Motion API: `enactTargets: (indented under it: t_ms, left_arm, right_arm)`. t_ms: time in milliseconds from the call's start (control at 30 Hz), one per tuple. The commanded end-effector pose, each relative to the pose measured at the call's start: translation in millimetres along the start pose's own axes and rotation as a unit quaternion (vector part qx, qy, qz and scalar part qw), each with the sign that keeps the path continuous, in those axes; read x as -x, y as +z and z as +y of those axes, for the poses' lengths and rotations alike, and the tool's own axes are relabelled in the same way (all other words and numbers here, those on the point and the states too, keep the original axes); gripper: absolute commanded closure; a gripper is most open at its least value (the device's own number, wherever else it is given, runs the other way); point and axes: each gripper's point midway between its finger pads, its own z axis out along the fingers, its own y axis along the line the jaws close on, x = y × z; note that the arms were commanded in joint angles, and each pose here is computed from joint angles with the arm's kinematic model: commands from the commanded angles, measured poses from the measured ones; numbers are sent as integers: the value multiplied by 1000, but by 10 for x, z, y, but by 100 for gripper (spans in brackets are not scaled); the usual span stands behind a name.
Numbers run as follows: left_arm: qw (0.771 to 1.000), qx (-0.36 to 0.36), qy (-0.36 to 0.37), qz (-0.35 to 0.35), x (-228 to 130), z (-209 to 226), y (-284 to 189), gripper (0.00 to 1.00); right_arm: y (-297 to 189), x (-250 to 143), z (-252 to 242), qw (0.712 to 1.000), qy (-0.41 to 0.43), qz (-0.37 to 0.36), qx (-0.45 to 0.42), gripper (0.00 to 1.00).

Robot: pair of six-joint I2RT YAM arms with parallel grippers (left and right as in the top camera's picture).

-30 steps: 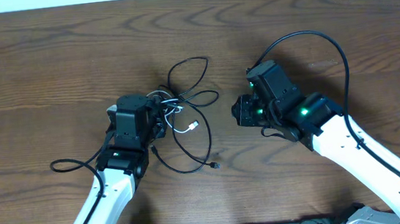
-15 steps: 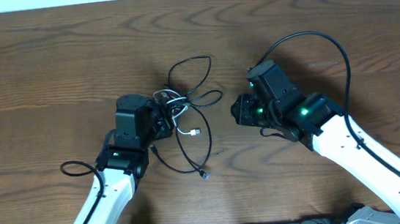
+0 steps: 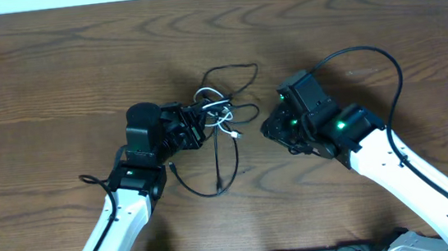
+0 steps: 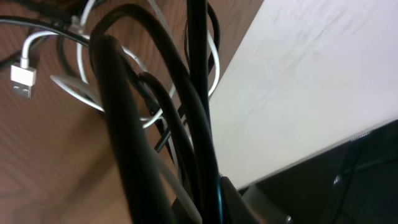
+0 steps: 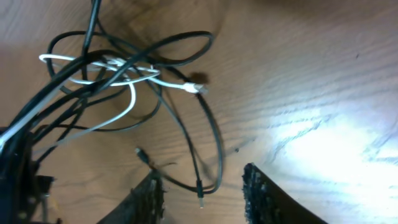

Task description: Untangle cables

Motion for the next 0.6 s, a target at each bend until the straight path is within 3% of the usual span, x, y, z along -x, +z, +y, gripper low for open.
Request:
enactTargets:
  t_ms: [0,100,200,567]
  left_arm:
    - [999,1,-26,32,-138,-47,-25,93]
    - [998,-10,-13,64,-270,-123,-39,92]
    - [995,-34,7,96,-412,-253,-68,93]
    - [995,-33,6,95,-406,-246,-65,93]
  right_arm:
    - [-1,-109,41,998,62,31,9,60]
    - [-6,-165,62,996,78,48,13,60]
    - [-7,-230,86,992,108,68,16,52]
    - [430,-401,-46,971,202,119,-43,45]
